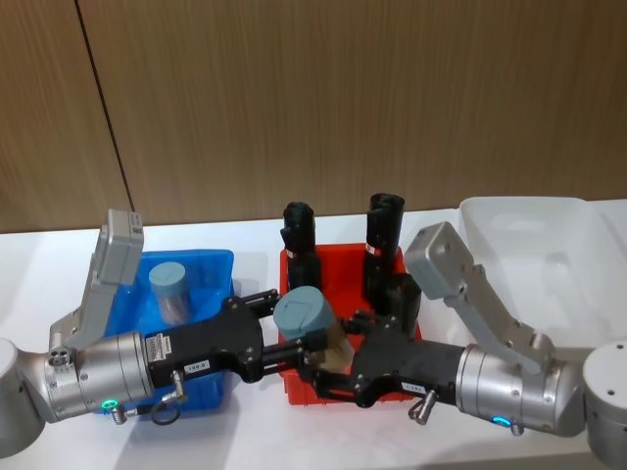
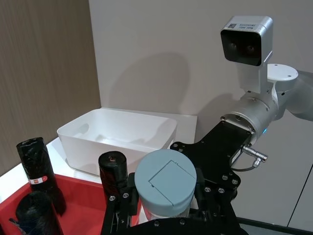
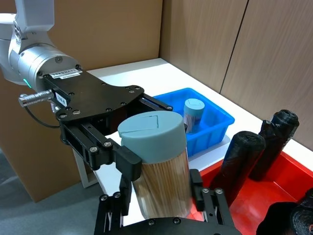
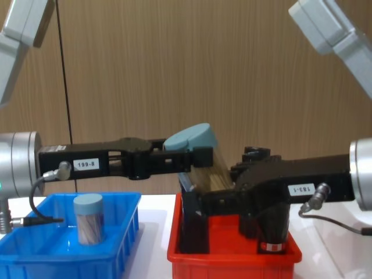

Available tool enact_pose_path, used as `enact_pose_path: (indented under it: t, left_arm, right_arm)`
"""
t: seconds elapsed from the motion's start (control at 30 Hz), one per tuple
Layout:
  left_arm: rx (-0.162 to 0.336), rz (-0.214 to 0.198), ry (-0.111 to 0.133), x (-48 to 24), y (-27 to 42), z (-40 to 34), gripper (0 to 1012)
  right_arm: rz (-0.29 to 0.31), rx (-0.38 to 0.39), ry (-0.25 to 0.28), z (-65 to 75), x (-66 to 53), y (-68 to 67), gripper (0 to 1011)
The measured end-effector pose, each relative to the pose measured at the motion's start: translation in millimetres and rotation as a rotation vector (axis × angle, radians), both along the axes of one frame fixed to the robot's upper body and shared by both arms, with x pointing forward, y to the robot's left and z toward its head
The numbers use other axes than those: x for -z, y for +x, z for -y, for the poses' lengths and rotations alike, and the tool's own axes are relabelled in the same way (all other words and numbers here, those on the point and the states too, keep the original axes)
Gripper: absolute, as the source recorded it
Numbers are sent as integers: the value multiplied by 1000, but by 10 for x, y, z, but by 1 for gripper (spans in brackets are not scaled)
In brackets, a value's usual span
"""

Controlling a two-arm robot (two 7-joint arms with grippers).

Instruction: Pick the cotton swabs from the blue box and place them into the white box.

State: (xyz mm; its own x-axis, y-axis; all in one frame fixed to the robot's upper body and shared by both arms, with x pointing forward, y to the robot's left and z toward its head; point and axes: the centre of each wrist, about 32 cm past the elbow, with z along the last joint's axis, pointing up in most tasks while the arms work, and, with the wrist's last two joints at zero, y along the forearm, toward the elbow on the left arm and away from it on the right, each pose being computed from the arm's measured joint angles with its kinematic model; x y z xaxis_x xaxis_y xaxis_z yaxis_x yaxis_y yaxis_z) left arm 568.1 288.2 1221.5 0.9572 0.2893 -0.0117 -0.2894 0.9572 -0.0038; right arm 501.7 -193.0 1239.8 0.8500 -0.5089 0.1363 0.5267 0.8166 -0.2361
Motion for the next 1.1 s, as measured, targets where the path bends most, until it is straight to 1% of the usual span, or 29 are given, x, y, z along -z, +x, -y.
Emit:
enact_pose_path:
  t: [0.03, 0.1, 0.13, 0.17, 0.37, 0.43, 0.5, 0.57, 0.67, 0.7, 0.73, 0.8, 1.03, 1.1]
  left_arm:
    - [0, 0, 0, 0, 0, 0, 660]
    - [0, 0, 0, 0, 0, 0, 659]
    - [0, 0, 0, 0, 0, 0, 659]
    - [0, 0, 0, 0, 0, 0, 659]
    - [0, 0, -1, -1, 0, 0, 659]
    - [0, 0, 1, 0, 0, 0, 683]
    - [0, 0, 1, 0, 0, 0, 757]
    - [0, 0, 1, 0, 0, 0, 798]
    - [0, 0, 1, 0, 0, 0, 886]
    - [0, 0, 1, 0, 0, 0, 929]
    - [0, 0, 1, 0, 0, 0, 929]
    - [0, 0, 1, 0, 0, 0, 992]
    - [0, 0, 0, 0, 0, 0, 1004]
    - [0, 0, 0, 0, 0, 0, 1004]
  right_arm:
    - [2, 0, 0, -5, -2, 2, 757]
    - [2, -1, -1, -11, -1, 2, 664]
    - [2, -2, -1, -13, 0, 2, 664]
    - [3, -2, -1, -16, -1, 3, 642]
    - [5, -3, 1, -27, -3, 4, 641]
    - [6, -5, 4, -34, -6, 4, 641]
    - [6, -6, 6, -37, -9, 3, 641]
    - [5, -6, 8, -38, -10, 3, 641]
    - [6, -6, 10, -37, -13, 2, 641]
    - [7, -5, 11, -35, -15, 2, 641]
    - [7, -5, 11, -35, -15, 2, 641]
    - [8, -3, 14, -30, -19, 0, 641]
    - [10, 15, 19, 24, -16, -8, 641]
    - [10, 27, 20, 62, -12, -10, 641]
